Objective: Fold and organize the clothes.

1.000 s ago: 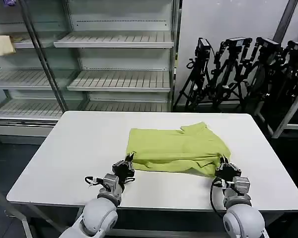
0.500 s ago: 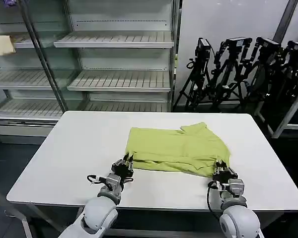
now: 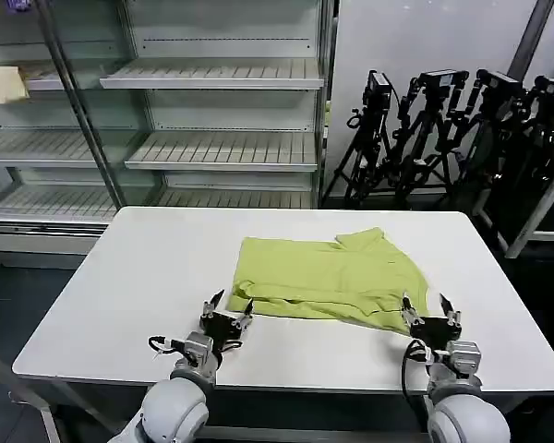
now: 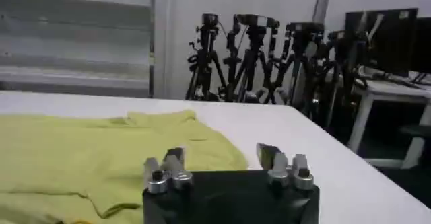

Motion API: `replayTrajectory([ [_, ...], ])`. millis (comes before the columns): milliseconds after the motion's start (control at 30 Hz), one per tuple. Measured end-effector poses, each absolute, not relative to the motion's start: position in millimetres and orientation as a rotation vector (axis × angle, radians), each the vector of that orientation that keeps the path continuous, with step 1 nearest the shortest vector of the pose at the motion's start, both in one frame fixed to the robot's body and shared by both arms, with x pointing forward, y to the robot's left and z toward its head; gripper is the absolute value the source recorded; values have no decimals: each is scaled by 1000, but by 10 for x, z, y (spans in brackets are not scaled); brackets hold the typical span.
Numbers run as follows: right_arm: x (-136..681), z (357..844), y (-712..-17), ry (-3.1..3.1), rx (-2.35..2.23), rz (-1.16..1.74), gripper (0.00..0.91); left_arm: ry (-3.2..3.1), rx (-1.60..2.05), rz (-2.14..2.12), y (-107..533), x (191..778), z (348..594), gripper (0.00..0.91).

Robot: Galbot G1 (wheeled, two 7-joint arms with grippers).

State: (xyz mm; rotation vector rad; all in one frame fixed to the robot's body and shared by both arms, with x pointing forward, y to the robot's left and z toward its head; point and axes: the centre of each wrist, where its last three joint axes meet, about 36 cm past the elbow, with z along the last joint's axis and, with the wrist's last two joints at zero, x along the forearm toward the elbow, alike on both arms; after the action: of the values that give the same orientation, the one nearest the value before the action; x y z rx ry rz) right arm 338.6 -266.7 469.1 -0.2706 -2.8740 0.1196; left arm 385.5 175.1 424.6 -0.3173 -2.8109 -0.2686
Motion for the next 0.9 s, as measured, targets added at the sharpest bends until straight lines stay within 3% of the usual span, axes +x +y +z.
replayTrajectory([
  [167, 3357, 4704, -2752, -2834, -300, 80, 907, -2785, -313, -220, 1731, 3872, 4256, 907],
  [200, 3352, 4700, -2762, -2824, -300, 69, 907, -2779, -311, -210, 1727, 3885, 4254, 846],
  [233, 3350, 4693, -2771, -2815, -302, 62, 907, -2771, -311, -202, 1722, 3896, 4248, 776],
  [267, 3348, 4687, -2781, -2805, -303, 52, 907, -2764, -312, -193, 1720, 3907, 4244, 595],
  [300, 3347, 4681, -2787, -2798, -303, 43, 907, -2759, -312, -186, 1719, 3920, 4243, 494],
  [333, 3347, 4674, -2793, -2790, -302, 34, 907, -2753, -312, -178, 1715, 3934, 4241, 302],
  [367, 3350, 4665, -2799, -2782, -301, 24, 907, -2747, -311, -168, 1711, 3951, 4237, 302],
  [400, 3354, 4654, -2802, -2774, -299, 13, 685, -2744, -311, -159, 1707, 3966, 4236, 141],
  [433, 3359, 4641, -2802, -2766, -296, 2, 574, -2740, -311, -149, 1703, 3982, 4235, 111],
  [467, 3367, 4625, -2801, -2757, -292, -10, 363, -2737, -311, -139, 1699, 3999, 4235, 81],
  [500, 3375, 4612, -2800, -2750, -289, -20, 252, -2734, -311, -132, 1697, 4013, 4234, 81],
  [533, 3384, 4598, -2797, -2742, -283, -32, 50, -2730, -312, -125, 1696, 4026, 4229, 81],
  [567, 3393, 4581, -2795, -2734, -276, -45, 0, -2724, -313, -117, 1695, 4040, 4223, 81],
  [900, 3439, 4483, -2767, -2689, -230, -103, 0, -2693, -304, -67, 1712, 4114, 4173, 81],
])
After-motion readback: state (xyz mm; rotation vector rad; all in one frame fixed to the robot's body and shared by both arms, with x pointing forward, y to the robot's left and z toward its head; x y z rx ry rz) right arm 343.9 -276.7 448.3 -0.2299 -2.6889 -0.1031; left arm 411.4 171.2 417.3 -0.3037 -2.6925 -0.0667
